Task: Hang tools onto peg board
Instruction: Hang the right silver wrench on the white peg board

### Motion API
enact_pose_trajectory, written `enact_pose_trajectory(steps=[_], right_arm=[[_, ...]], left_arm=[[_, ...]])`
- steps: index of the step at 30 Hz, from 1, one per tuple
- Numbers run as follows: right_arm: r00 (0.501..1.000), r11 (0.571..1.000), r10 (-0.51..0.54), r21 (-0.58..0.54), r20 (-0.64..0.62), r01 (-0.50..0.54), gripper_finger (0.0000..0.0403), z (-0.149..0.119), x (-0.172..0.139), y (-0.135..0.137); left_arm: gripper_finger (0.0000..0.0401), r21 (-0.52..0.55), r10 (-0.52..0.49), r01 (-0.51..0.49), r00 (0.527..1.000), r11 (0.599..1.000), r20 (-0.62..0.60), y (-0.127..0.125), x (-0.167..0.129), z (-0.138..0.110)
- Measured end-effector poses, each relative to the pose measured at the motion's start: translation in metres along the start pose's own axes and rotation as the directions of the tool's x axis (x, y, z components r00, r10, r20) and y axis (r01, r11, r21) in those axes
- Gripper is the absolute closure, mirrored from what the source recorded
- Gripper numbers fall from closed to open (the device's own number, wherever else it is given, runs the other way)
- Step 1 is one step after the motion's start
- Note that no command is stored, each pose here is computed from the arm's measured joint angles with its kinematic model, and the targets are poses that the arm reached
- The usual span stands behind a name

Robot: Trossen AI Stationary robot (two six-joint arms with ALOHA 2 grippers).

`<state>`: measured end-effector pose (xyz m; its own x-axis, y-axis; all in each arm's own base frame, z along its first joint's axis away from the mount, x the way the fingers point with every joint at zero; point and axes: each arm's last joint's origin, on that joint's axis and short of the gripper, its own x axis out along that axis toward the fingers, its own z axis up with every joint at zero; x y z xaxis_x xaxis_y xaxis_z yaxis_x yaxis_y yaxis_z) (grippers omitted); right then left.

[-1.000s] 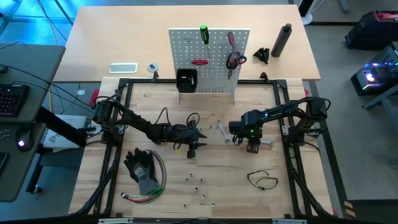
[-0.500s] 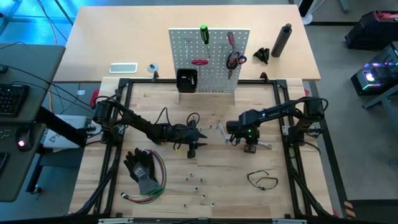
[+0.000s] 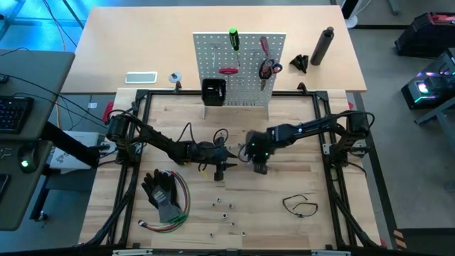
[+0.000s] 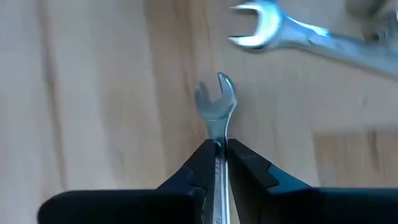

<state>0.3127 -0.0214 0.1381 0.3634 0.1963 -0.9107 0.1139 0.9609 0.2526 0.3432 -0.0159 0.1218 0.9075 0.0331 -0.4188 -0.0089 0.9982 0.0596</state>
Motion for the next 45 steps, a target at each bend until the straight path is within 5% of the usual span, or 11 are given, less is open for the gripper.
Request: enact_pose_trajectory(steps=[4, 19, 33, 42, 45], right_arm=[[0.997, 0.999, 0.029, -0.020, 0.068, -0.027, 0.0370, 0.007, 0.000, 0.001], [0.999, 0.997, 0.021, -0.075, -0.035, -0.023, 0.0369, 0.003, -0.012, 0.016], [0.976, 0.985, -0.098, -0.121, 0.194, 0.122, 0.0369, -0.014, -0.112, 0.044], [0.962, 0.978, -0.190, -0.052, 0.194, 0.204, 0.0369, -0.045, -0.149, 0.057], [0.959, 0.972, -0.222, -0.041, 0.176, 0.233, 0.0369, -0.049, -0.150, 0.059]], left_arm=[[0.0254, -0.001, 0.001, -0.001, 1.000, 1.000, -0.002, 0.000, 0.000, 0.000], [0.0254, -0.019, 0.010, -0.009, 1.000, 1.000, 0.021, 0.001, 0.000, 0.002], [0.0254, 0.068, 0.112, -0.115, 0.993, 0.991, 0.045, 0.006, -0.004, 0.010], [0.0254, 0.064, 0.105, -0.107, 0.994, 0.992, 0.037, 0.003, -0.004, 0.009], [0.0254, -0.020, 0.105, -0.104, 0.994, 0.994, 0.044, 0.003, -0.004, 0.010]])
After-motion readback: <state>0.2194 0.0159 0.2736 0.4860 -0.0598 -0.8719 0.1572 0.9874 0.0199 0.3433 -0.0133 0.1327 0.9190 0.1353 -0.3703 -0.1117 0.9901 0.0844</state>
